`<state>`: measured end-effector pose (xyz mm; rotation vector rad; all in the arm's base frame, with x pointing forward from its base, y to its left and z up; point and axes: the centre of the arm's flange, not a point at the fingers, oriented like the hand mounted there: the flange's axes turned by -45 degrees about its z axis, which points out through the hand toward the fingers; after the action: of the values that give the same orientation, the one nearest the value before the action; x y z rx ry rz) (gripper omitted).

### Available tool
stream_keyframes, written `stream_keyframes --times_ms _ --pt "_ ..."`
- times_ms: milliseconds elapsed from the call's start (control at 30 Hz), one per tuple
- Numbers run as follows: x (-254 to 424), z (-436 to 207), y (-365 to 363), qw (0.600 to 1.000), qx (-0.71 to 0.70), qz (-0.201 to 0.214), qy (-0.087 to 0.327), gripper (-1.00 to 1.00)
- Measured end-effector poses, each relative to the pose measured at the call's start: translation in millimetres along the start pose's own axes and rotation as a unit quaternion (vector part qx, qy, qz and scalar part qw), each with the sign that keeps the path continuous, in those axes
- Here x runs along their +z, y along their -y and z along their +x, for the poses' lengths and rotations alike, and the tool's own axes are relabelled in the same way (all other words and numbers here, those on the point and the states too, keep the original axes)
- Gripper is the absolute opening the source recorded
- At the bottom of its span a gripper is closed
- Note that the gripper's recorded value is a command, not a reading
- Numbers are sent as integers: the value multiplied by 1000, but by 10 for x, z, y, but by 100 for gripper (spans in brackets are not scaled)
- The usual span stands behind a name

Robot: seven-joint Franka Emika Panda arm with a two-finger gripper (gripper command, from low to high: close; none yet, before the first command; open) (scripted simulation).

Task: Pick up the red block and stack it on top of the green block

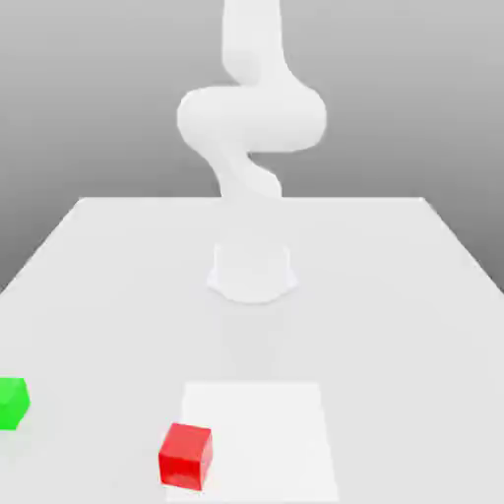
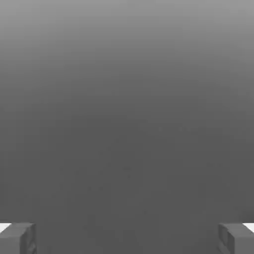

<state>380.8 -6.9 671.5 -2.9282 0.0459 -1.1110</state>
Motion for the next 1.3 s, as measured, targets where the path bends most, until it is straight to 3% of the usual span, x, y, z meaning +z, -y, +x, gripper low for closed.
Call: stream_keyframes --times_ms 367,767,933,967,1300 --pt "2160 -618 -354 986 39 -13 164 0" --pt "3832 -2240 -755 938 81 -39 334 0" --pt "4312 -2751 -795 931 84 -42 352 0" --pt "4400 -2839 -798 931 84 -42 352 -100" --pt "4206 -2660 -793 931 84 -42 352 -100"
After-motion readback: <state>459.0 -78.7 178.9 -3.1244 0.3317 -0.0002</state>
